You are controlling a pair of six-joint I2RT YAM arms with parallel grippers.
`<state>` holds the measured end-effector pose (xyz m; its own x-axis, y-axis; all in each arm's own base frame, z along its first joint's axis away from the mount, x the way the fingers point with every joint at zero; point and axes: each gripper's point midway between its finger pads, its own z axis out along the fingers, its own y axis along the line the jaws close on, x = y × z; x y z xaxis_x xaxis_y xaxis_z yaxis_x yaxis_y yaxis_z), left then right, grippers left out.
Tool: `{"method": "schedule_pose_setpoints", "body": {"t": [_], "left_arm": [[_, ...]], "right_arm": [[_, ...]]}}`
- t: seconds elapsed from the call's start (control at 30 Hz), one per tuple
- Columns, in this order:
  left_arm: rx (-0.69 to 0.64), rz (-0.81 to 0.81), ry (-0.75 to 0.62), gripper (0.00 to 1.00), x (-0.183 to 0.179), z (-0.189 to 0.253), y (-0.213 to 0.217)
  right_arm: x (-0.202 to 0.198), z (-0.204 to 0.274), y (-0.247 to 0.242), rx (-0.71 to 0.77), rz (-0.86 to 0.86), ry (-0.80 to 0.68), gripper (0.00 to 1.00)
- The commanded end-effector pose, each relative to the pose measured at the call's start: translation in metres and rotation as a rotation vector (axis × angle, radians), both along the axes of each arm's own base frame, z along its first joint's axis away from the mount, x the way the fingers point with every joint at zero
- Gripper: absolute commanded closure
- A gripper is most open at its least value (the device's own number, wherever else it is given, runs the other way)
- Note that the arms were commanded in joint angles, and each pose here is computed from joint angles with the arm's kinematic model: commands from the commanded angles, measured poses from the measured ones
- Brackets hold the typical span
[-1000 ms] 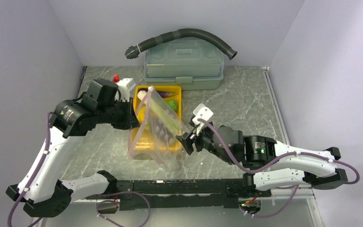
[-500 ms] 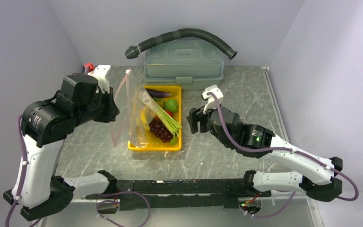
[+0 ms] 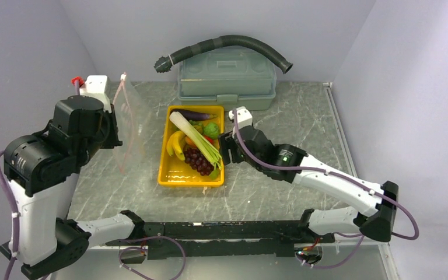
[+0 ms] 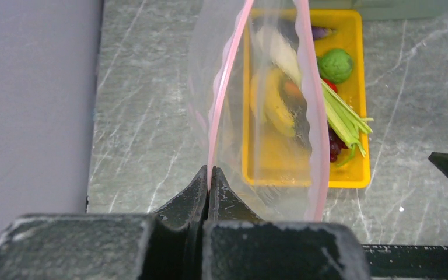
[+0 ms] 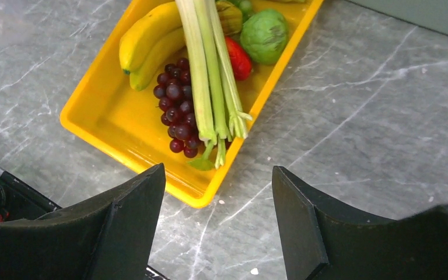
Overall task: Place the food in the zip-top bag and seal the zipper
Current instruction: Move the bin to the center of the board.
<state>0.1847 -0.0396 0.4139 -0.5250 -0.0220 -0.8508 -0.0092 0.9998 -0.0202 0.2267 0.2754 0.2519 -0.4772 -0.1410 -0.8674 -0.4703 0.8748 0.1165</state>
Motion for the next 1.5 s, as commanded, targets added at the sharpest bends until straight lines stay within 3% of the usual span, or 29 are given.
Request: {"method": "schedule_pose_setpoints", "body": {"t": [0.0, 0.23, 0.77, 1.1, 1.47], "left_arm": [[0.080, 0.080, -0.005, 1.00, -0.003, -0.003, 0.022], [0.158, 0.136, 0.053, 1.00, 0.003, -0.037, 0.029], [0.155, 0.107, 0.117, 1.00, -0.003, -0.073, 0.024], [0.124, 0.073, 0.136, 1.00, -0.008, -0.084, 0.018], [0.111, 0.074, 0.141, 1.00, -0.017, -0.090, 0.022]], "right_arm": [[0.003, 0.003, 0.027, 0.076, 0.044, 0.030, 0.30], [0.032, -0.023, 0.022, 0.047, -0.077, 0.095, 0.30], [0.106, -0.089, 0.018, 0.035, -0.275, 0.221, 0.40], [0.140, -0.132, 0.027, -0.015, -0.337, 0.283, 0.45], [0.152, -0.166, 0.033, -0.038, -0.348, 0.348, 0.56]]}}
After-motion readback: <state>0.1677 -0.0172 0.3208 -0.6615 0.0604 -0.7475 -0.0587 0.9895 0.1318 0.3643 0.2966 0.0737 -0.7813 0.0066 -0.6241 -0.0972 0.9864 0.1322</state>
